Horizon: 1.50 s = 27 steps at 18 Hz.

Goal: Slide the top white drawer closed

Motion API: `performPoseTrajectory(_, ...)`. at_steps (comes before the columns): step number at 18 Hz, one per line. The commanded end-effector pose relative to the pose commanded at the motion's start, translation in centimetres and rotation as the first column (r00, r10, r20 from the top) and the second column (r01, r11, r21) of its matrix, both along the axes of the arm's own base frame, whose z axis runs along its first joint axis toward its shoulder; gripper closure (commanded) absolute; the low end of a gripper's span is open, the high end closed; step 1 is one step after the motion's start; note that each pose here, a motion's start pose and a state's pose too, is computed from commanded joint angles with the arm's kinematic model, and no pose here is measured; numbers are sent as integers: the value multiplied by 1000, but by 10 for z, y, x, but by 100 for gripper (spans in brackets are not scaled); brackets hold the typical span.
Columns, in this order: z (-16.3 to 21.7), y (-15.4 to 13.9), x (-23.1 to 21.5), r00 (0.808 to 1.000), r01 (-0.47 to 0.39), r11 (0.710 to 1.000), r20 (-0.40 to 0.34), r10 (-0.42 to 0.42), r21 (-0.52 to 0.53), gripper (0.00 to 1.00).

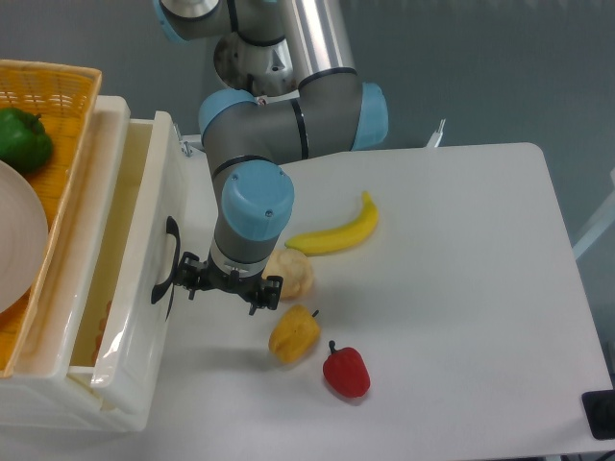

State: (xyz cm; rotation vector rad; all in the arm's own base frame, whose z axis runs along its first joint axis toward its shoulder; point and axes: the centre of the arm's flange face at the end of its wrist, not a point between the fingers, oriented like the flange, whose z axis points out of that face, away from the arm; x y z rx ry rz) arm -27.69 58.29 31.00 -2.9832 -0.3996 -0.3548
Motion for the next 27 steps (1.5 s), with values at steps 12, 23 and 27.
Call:
performPoseTrajectory(12, -2, 7, 13, 1000, 5, 1000, 4, -5, -5, 0)
performPoseTrajectory(23, 2, 9, 20, 1000, 0, 1000, 2, 0, -4, 0)
performPoseTrajectory(27, 2, 9, 21, 1000, -2, 1000, 2, 2, -5, 0)
